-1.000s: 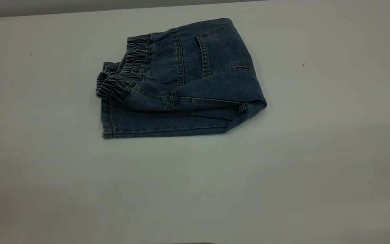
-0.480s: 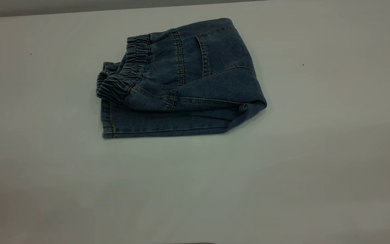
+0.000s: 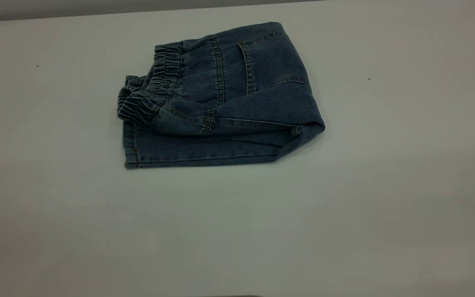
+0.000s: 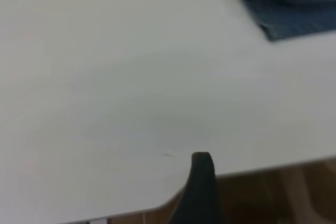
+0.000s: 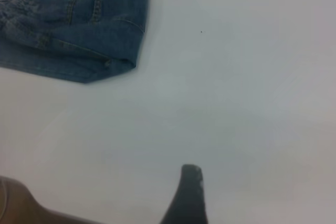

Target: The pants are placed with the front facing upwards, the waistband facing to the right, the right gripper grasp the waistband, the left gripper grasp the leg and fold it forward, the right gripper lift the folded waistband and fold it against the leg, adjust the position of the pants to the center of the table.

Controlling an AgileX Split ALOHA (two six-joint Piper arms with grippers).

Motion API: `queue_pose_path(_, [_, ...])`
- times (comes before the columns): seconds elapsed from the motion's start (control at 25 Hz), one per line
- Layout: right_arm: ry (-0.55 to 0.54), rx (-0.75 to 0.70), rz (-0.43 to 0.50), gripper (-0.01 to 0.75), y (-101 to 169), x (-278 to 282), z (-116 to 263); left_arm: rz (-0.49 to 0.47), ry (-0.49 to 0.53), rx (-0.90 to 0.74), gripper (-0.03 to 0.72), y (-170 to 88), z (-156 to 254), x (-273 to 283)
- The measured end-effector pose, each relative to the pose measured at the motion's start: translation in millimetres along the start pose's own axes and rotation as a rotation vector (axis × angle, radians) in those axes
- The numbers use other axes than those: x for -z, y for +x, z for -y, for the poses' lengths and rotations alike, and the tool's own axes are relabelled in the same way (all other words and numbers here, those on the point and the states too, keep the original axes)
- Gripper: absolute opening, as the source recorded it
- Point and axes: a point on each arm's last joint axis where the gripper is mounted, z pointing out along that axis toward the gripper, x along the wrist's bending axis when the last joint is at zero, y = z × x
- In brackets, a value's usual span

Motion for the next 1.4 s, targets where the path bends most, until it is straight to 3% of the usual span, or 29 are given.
queue_pose_path(0.16, [0.0,-0.001,0.001,0.587,0.1,0.0,0.0,-0.064,-0.021,0.038,0.587,-1.1,2.2,3.0])
queue_pose_path(0.76, [0.0,0.002,0.001,0.587,0.1,0.0,0.0,-0.064,-0.022,0.038,0.587,-1.2,2.2,3.1])
queue_pose_path(0.92, [0.012,0.01,0.063,0.587,-5.6,0.1,1.1,-0.064,-0.022,0.038,0.587,-1.2,2.2,3.1])
queue_pose_path(1.16, [0.013,-0.107,0.203,0.587,-18.2,1.6,2.3,-0.064,-0.022,0.038,0.587,-1.2,2.2,3.1])
queue_pose_path(1.4, [0.005,-0.151,0.22,0.587,-19.7,1.6,2.2,-0.064,-0.022,0.038,0.587,-1.2,2.2,3.1])
